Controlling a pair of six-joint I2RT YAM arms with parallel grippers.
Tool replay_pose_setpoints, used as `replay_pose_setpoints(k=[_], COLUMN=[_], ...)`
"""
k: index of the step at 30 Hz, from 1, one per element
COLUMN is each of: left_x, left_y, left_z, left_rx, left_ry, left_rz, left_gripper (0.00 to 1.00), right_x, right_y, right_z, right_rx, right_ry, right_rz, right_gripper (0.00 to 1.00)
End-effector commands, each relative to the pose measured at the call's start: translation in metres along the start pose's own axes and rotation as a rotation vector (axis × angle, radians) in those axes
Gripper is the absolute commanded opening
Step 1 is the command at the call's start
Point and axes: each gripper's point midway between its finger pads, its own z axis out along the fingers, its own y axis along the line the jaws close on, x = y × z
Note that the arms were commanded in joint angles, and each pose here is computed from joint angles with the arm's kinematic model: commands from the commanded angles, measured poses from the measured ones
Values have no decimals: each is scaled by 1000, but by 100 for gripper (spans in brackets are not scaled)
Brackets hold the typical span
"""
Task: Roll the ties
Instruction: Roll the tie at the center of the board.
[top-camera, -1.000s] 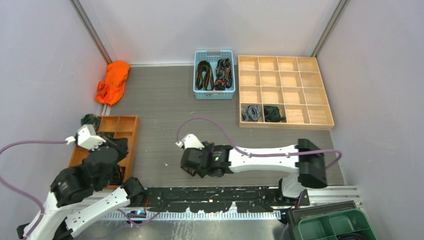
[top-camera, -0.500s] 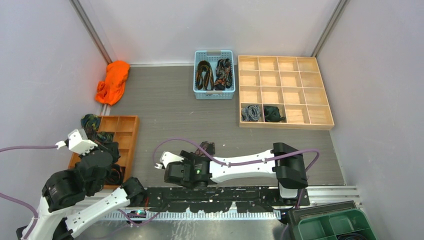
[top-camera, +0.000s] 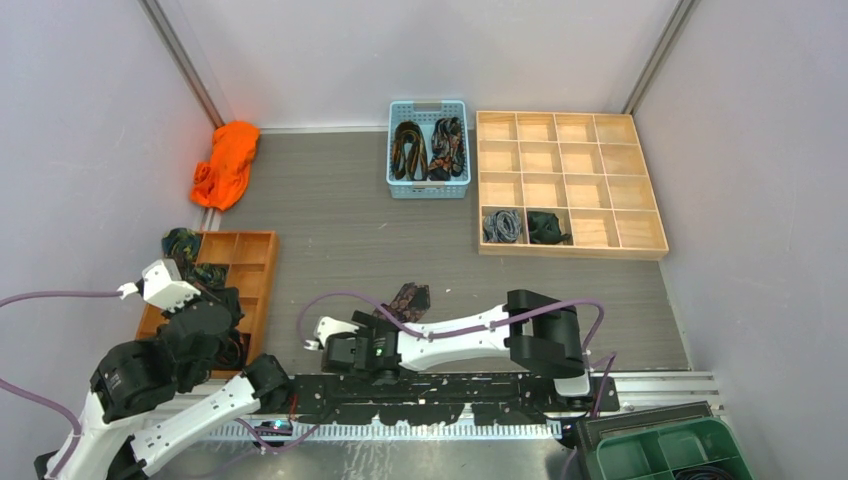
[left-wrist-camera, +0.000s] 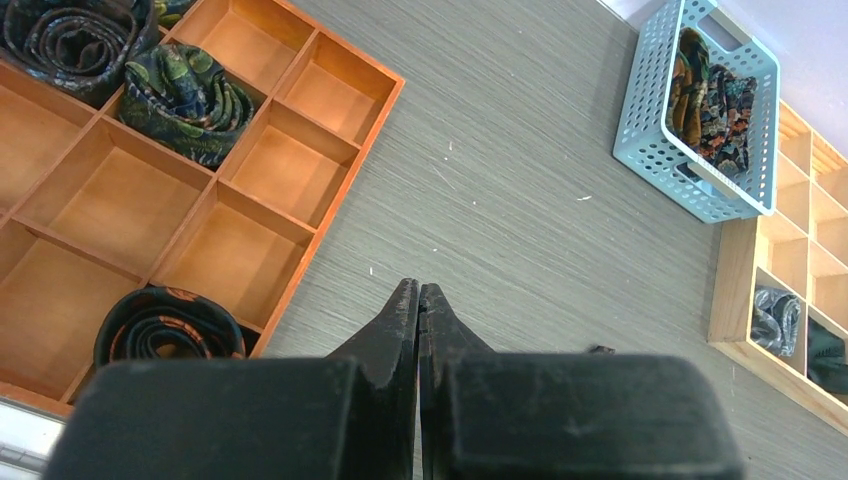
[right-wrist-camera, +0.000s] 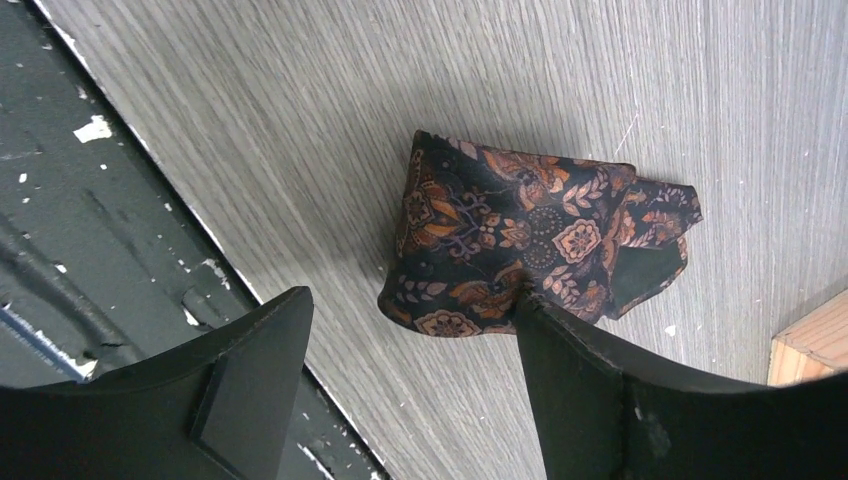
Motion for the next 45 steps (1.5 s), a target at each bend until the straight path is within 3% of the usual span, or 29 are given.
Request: replay_pose_setpoints(k=[1,19,24,31,36,39,42,45], left_x=[-4,-2,1,85,114,130,153,177], left_y=[5,3,2,-84,-128,-140,-150,-141], left_z=[1,4,6,42,69,88,109,134], left_rx=[-12,-6,-5,188,145,95,100,56], left_ry=[-32,-40,-42,137,193,219,301,393], left_rz=[-28,-21,-16,0,124,190,151,100], left_gripper=[0,0,0,0,0,0,0,0], right_x=[-12,7,-1,-59,-60,-32,4,23], right_y=[-12,-44,-43,-71,-115,-143,-147,-136], right_z=[5,34,21,-54,-90,-94,-85,-78], right_rx=[57,207,169,103,104,145,106,17], right_ry=[-49,18,-2,-179,-251,-242,-201,-196], right_rz=[-8,-51,-4,173,394,543,687,796], right_gripper=[80,78,78,79,79,70,41,31])
